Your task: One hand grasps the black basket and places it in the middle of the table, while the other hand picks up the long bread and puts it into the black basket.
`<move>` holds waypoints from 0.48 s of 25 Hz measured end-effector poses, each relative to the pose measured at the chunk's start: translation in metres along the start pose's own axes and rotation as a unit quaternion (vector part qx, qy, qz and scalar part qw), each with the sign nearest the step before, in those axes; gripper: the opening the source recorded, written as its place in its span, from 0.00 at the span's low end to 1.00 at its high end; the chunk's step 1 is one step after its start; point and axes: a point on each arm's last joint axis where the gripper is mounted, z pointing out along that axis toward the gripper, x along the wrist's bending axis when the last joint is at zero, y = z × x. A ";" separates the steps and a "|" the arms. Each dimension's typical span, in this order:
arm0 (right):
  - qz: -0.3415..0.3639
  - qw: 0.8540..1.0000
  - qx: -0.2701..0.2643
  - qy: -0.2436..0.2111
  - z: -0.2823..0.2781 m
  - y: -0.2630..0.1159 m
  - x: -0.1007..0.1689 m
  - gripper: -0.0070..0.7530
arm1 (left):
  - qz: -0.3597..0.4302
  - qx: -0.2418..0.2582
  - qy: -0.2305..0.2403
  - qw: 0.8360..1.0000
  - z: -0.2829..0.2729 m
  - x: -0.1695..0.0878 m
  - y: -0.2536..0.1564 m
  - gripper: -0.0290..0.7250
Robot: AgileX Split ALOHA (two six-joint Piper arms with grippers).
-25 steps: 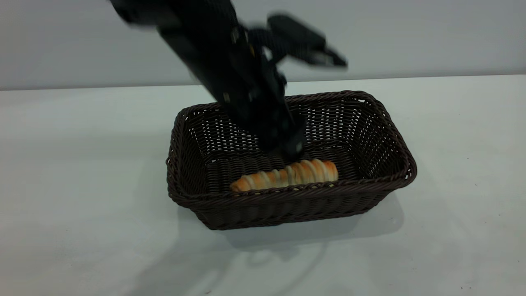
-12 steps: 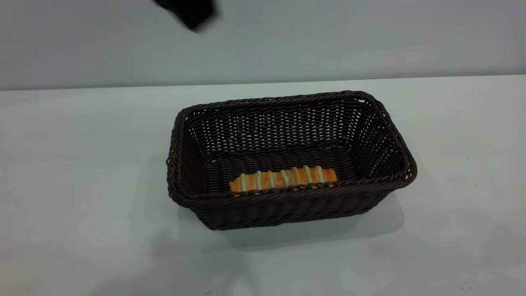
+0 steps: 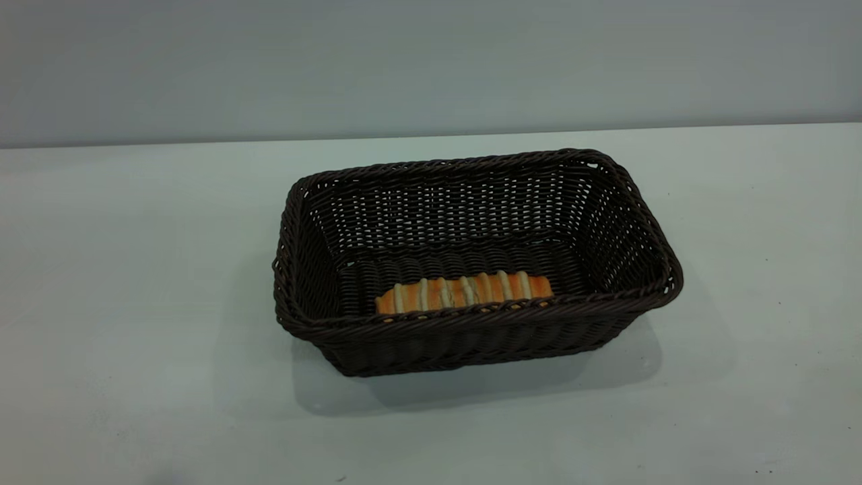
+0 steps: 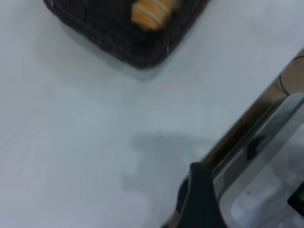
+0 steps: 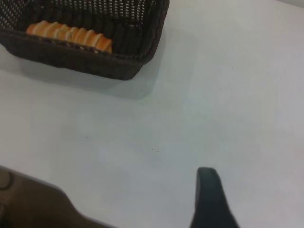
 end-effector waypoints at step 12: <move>0.000 1.000 0.000 0.000 0.000 0.000 0.000 0.63 | -0.043 0.031 -0.001 0.999 0.055 -0.018 -0.139 0.82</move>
